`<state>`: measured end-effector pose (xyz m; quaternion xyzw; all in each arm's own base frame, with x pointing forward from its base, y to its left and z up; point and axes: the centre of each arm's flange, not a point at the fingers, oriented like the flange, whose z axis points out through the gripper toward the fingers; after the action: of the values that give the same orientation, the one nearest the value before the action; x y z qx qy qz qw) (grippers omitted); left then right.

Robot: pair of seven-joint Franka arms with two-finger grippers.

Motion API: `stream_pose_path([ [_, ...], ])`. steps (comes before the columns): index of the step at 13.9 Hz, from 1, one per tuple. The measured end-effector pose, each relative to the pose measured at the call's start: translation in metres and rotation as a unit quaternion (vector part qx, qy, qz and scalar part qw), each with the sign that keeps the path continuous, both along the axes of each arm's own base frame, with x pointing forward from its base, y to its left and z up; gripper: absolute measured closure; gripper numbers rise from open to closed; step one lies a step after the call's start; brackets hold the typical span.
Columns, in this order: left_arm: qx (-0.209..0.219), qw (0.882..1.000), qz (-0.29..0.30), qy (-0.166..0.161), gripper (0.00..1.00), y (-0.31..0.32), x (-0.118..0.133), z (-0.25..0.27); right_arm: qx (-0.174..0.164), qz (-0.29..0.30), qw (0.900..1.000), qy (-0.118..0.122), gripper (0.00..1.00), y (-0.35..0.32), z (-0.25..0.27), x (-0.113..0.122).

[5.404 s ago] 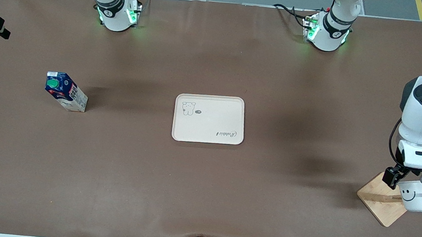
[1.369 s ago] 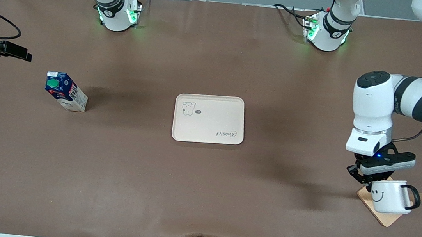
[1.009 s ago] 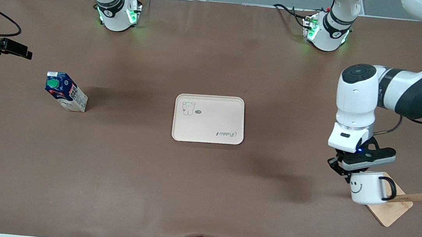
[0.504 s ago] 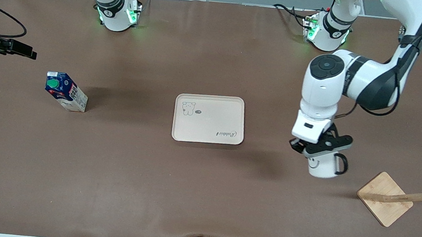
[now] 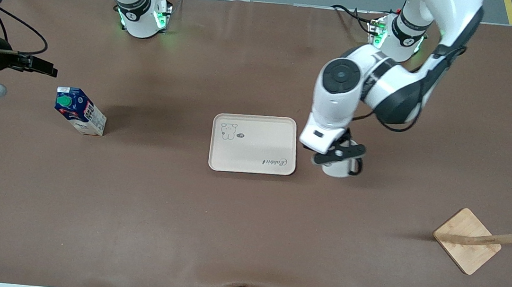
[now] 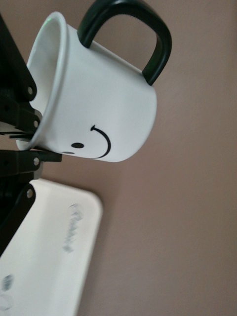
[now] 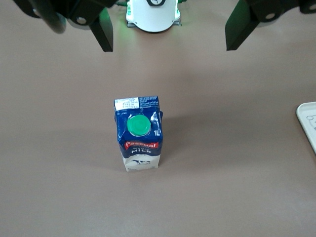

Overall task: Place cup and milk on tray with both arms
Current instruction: 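Carry the mug to the tray while the right gripper reaches the milk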

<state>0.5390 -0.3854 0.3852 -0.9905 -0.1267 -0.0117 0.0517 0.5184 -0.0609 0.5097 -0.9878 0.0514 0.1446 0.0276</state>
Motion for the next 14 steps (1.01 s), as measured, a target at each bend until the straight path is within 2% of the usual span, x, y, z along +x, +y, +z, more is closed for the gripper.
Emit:
stream_pose_path([
  [5,-0.017,0.997,-0.03,0.073,0.9,-0.062,-0.029,-0.063,0.0,-0.017,1.0,-0.009,0.0,-0.013,-0.06,-0.016],
  [9,-0.03,0.992,-0.041,0.116,0.9,-0.093,-0.049,-0.097,-0.012,-0.02,0.999,-0.045,0.0,-0.018,-0.098,-0.019],
  [14,-0.054,0.986,-0.039,0.155,0.9,-0.117,-0.072,-0.101,-0.021,-0.019,0.996,-0.082,0.0,-0.018,-0.131,-0.024],
])
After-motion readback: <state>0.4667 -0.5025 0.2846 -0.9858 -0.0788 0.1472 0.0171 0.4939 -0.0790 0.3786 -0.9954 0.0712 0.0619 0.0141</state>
